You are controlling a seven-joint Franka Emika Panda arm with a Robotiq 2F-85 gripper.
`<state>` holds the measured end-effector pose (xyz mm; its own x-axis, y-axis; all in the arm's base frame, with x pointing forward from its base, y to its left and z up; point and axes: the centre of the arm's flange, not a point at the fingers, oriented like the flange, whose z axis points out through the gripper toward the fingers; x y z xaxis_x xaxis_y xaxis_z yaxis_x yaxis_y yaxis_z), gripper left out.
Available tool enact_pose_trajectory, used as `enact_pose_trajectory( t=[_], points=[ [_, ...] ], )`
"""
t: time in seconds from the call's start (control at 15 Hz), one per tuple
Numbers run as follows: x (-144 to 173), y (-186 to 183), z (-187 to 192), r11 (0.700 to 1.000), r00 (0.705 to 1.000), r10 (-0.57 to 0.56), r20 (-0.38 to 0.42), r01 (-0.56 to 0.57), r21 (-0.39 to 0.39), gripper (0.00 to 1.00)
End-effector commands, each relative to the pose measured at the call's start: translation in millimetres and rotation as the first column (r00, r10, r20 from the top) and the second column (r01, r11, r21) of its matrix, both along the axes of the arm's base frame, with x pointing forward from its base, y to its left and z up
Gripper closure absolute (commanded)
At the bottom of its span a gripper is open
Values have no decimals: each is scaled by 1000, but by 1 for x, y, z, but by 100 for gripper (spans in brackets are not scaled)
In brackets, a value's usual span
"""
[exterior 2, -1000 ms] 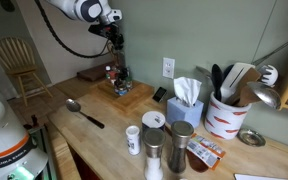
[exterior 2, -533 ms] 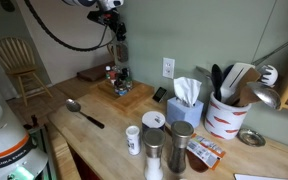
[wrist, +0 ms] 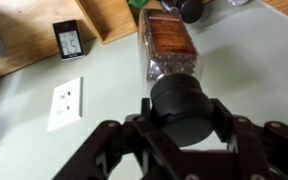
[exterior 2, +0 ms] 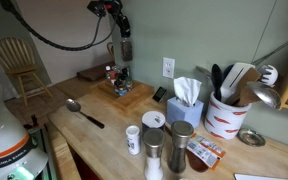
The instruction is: Remove the black paper bottle from the box
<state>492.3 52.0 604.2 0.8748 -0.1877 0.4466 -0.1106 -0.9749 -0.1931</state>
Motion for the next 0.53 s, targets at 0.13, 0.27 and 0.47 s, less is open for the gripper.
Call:
enact_pose_trajectory(
  t=[0.13, 0.27, 0.47],
  points=[
    [-27, -57, -31, 975, 974, -219, -47, 220, 12, 66],
    [-35, -74, -51, 955, 952, -296, -80, 298, 11, 66],
    [-55, -93, -81, 906, 900, -420, -116, 423, 5, 66]
  ],
)
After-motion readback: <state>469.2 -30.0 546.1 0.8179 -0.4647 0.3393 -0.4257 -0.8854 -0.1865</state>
